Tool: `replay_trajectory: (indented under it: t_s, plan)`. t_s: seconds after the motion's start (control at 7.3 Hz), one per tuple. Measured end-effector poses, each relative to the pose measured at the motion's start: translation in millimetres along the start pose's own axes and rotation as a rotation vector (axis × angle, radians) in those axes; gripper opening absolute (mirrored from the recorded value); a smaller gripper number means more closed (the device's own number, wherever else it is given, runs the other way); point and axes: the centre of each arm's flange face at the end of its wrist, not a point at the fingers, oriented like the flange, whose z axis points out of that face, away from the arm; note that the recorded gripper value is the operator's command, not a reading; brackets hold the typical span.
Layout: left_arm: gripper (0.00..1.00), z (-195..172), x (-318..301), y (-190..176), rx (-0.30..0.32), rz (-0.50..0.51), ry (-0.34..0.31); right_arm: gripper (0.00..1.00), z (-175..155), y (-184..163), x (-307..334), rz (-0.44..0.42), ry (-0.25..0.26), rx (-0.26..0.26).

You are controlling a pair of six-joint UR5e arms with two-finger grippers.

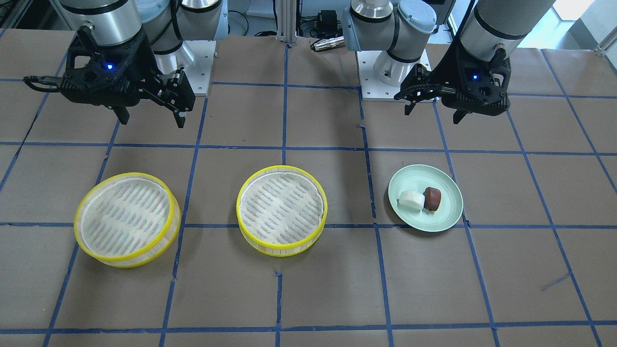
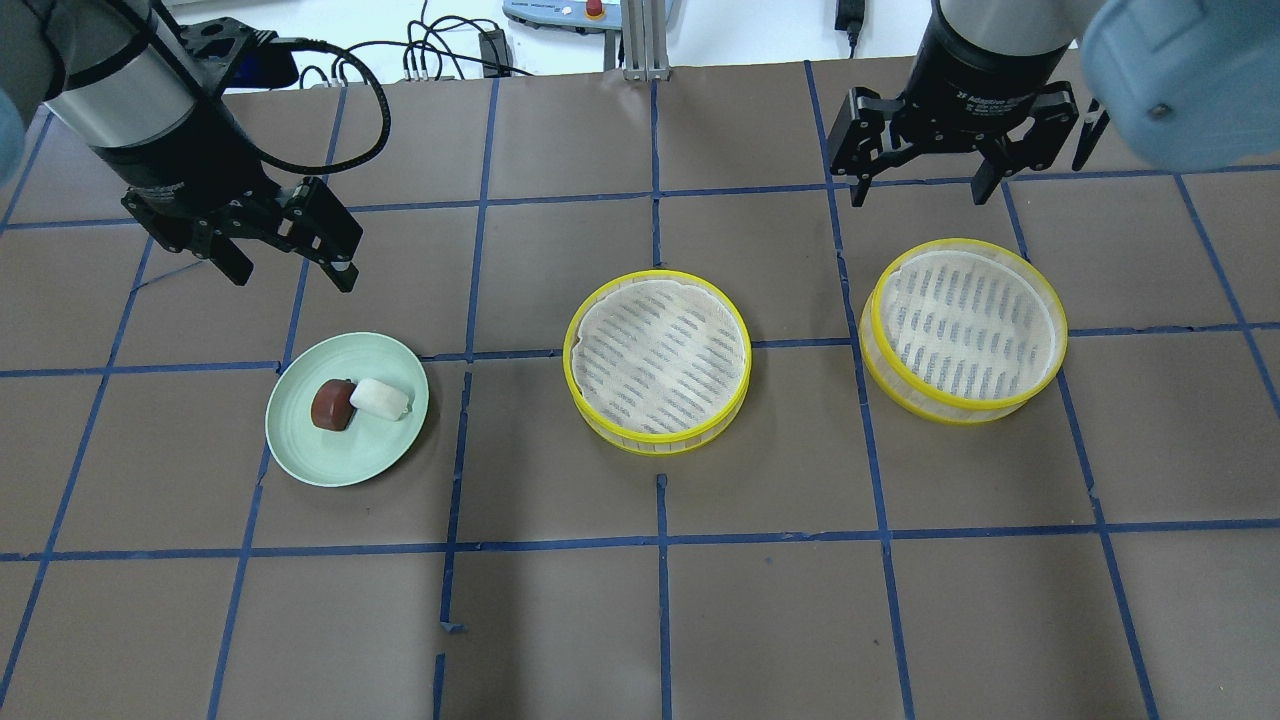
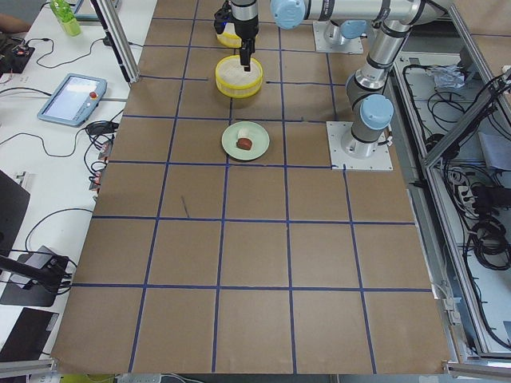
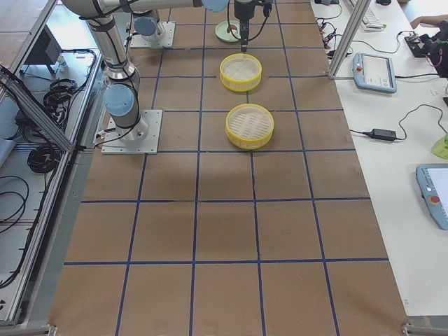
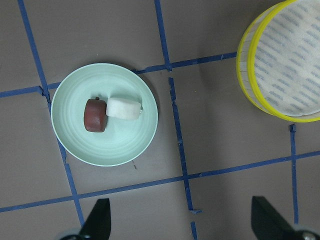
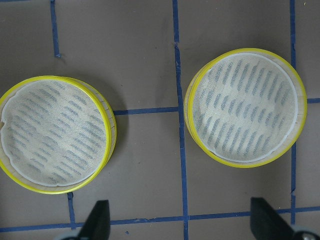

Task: Stack buns with steamer

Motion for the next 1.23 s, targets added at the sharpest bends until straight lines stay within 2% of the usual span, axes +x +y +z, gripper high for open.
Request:
replay_trajectory:
  t_s: [0.55,0.82,0.96,1.23]
  plan:
    - [1.00,1,-7,5,0.004,0.012,0.002,1.00,0,0,2,0.002,0.004,-0.003]
    - [1.00,12,-36,2,-0.003,0.053,0.005,1.00,5,-10,35,0.001,0.011,-0.026]
    - [1.00,34,-66,-3,0.003,0.044,0.011,1.00,8,-18,76,-0.013,0.009,-0.050]
    - [1.00,104,-109,-22,0.008,0.061,0.015,1.00,17,-27,177,-0.061,0.002,-0.084]
